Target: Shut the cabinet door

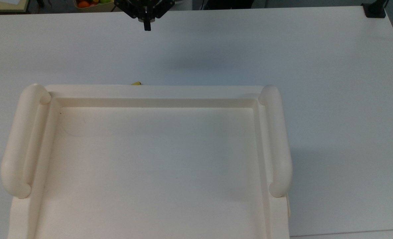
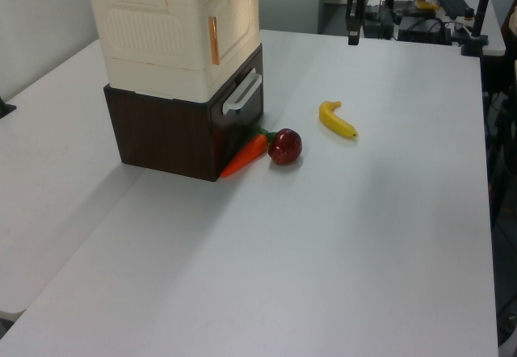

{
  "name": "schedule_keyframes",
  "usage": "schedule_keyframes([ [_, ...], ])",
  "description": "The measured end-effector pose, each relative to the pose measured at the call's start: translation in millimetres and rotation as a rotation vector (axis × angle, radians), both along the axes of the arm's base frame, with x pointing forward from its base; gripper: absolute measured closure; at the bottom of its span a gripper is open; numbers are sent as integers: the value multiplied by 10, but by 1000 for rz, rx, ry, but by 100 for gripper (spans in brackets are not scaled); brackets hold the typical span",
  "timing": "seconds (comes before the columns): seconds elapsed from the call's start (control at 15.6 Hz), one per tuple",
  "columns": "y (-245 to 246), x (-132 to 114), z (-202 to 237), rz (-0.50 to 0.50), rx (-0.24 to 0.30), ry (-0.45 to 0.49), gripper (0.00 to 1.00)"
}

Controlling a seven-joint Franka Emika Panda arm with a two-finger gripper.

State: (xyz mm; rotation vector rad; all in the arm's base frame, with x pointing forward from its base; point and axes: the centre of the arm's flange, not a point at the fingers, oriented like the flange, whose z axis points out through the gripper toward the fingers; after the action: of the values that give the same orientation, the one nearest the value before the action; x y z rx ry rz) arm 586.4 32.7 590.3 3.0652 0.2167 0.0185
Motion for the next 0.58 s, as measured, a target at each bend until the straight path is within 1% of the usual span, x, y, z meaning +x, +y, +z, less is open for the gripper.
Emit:
schedule_keyframes([
  [0.06,-4,-13,3,0,0,0,97],
  [0.13,-6,-19,5,0,0,0,90],
  [0.32,-43,-18,5,-6,-1,0,60],
  [0.38,-71,-17,6,-11,-1,0,52],
  [0.58,-114,-16,5,-18,-1,1,21],
])
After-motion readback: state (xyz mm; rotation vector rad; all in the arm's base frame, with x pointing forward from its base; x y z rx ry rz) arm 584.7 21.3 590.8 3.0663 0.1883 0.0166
